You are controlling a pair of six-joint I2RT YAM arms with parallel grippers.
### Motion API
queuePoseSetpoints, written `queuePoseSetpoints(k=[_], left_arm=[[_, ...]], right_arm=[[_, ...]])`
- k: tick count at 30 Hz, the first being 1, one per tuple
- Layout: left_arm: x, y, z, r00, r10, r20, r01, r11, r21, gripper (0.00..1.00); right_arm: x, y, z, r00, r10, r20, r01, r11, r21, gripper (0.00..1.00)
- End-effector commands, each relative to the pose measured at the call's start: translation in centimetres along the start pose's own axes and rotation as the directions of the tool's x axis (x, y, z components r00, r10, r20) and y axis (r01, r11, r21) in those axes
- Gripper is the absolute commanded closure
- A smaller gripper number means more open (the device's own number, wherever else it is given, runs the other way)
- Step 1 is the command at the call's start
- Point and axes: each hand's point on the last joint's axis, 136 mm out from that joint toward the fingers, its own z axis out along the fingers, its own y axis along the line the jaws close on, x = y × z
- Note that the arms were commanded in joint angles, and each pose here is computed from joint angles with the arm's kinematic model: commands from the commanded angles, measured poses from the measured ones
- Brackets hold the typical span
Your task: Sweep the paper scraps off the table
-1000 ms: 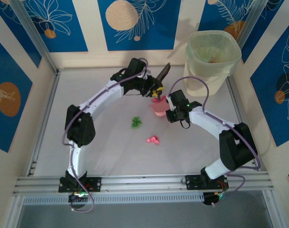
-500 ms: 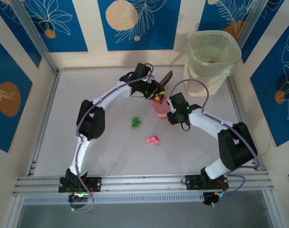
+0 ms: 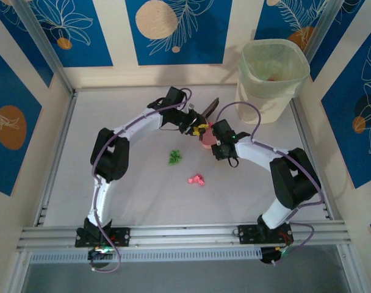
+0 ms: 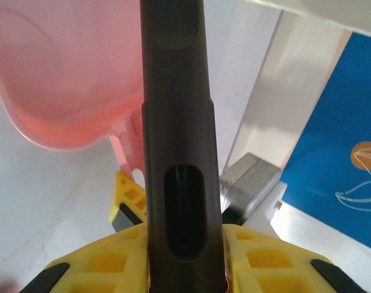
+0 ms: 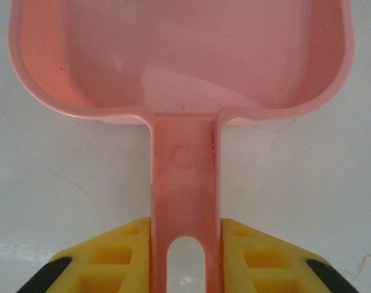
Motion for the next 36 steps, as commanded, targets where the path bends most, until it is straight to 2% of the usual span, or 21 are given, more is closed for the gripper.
queuePoseSetpoints(k=[1,5,11,18,29,36], left_arm=[[3.0,-1.9,-1.0,0.993,0.044,-0.113,-0.035,0.996,0.081,1.0],[4.8,-2.6,-1.5,0.985,0.059,-0.163,-0.037,0.99,0.139,1.0],[5.7,-2.9,-2.8,0.985,0.076,-0.153,-0.051,0.985,0.165,1.0],[6.0,-5.2,-3.9,0.979,0.148,-0.14,-0.111,0.963,0.245,1.0],[6.4,-6.8,-8.4,0.97,0.244,0.018,-0.242,0.943,0.229,1.0],[6.3,-6.4,-9.4,0.962,0.269,0.058,-0.275,0.941,0.199,1.0]], right_arm=[[1.3,-0.7,0.2,0.998,0.005,-0.057,-0.002,0.999,0.046,1.0],[0.9,-0.7,-0.2,1.0,0.004,-0.027,-0.003,0.999,0.039,1.0],[0.5,-0.7,-0.9,1.0,0.002,0.024,-0.002,1.0,0.028,1.0],[0.1,-0.3,-1.9,0.994,-0.039,0.097,0.038,0.999,0.021,1.0],[-1.1,-0.3,-3.6,0.972,-0.056,0.226,0.057,0.998,0.005,1.0],[-1.4,0.2,-4.5,0.954,-0.084,0.287,0.086,0.996,0.008,1.0]])
